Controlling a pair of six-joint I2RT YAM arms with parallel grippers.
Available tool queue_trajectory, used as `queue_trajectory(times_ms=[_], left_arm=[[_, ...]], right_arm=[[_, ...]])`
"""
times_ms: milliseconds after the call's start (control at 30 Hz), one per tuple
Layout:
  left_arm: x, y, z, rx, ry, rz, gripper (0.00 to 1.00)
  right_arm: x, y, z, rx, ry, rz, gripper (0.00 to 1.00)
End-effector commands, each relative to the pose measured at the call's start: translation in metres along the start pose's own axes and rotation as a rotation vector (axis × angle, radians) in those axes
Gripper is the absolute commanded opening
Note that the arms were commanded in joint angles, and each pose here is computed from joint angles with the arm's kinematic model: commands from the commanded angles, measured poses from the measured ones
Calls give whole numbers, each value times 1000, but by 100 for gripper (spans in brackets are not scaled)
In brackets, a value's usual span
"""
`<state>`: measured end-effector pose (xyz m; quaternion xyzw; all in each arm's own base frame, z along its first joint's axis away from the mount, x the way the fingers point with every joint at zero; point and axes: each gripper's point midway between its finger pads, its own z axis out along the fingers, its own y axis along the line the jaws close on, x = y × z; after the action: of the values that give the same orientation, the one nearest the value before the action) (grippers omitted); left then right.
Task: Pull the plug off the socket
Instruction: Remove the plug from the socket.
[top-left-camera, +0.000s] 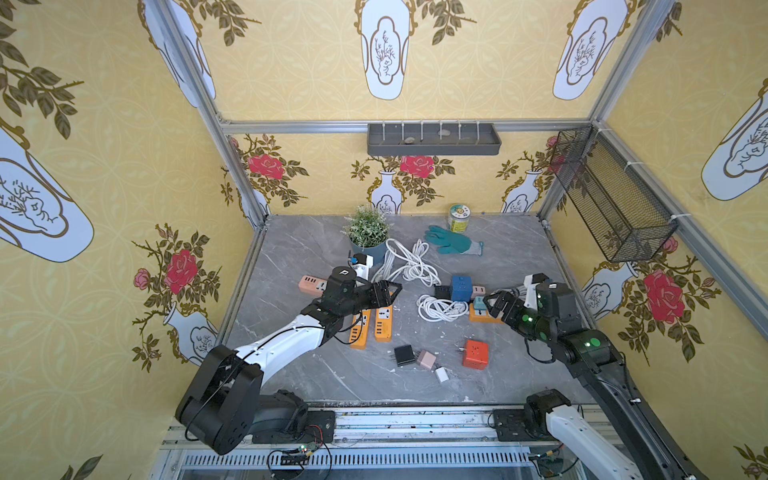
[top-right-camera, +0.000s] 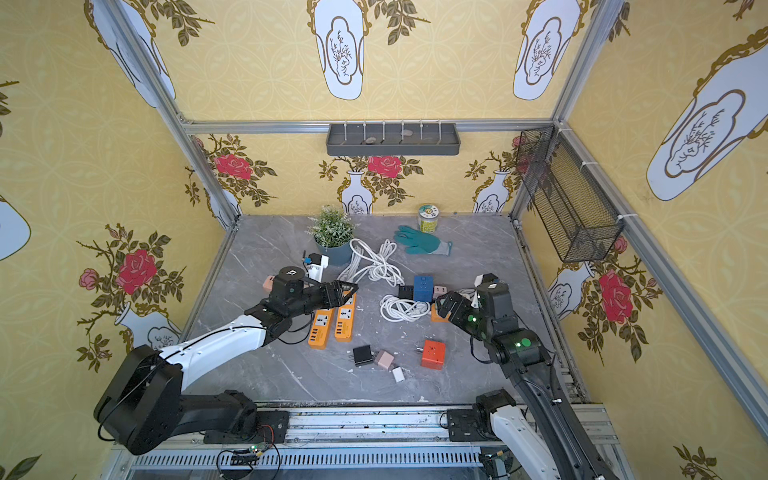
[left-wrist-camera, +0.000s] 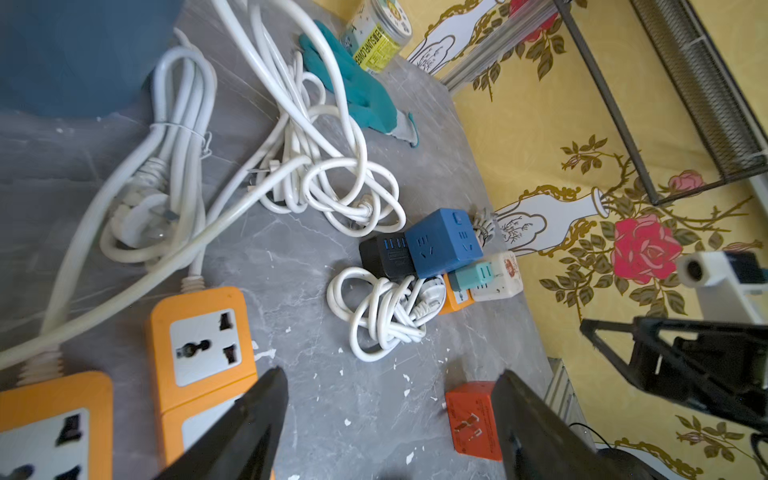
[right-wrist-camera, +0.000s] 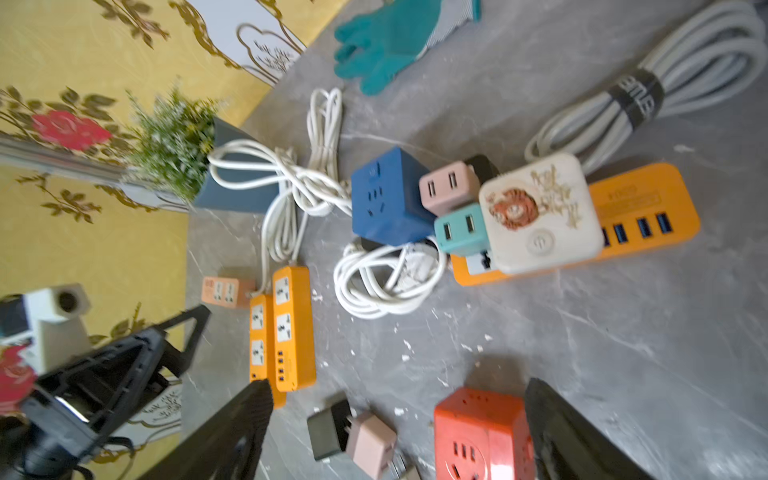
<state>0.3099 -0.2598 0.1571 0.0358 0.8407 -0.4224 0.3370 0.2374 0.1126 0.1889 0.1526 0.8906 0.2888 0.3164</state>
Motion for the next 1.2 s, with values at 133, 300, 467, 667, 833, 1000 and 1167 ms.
queue_trajectory(times_ms=[133, 300, 467, 667, 833, 1000, 1167], left_arm=[[-8, 2, 8, 12, -64, 72, 85], [-4, 13, 10, 17, -39, 33, 86], [-6, 22, 9, 10, -23, -8, 85], [-5, 30, 5, 8, -12, -57, 84], [-4, 32, 6, 11, -4, -74, 84], [-4, 34, 7, 10, -2, -94, 84], [-4, 35, 5, 7, -8, -99, 84]], right_arm=[[-20, 25, 49, -111, 88, -2, 98], [-20, 1, 88, 138, 194, -80, 99], [-18, -4, 120, 380, 239, -189, 98], [-24, -11, 145, 559, 262, -194, 96], [-23, 0, 165, 541, 305, -284, 87], [-18, 2, 179, 556, 355, -325, 83], [-11, 2, 186, 573, 389, -362, 82]])
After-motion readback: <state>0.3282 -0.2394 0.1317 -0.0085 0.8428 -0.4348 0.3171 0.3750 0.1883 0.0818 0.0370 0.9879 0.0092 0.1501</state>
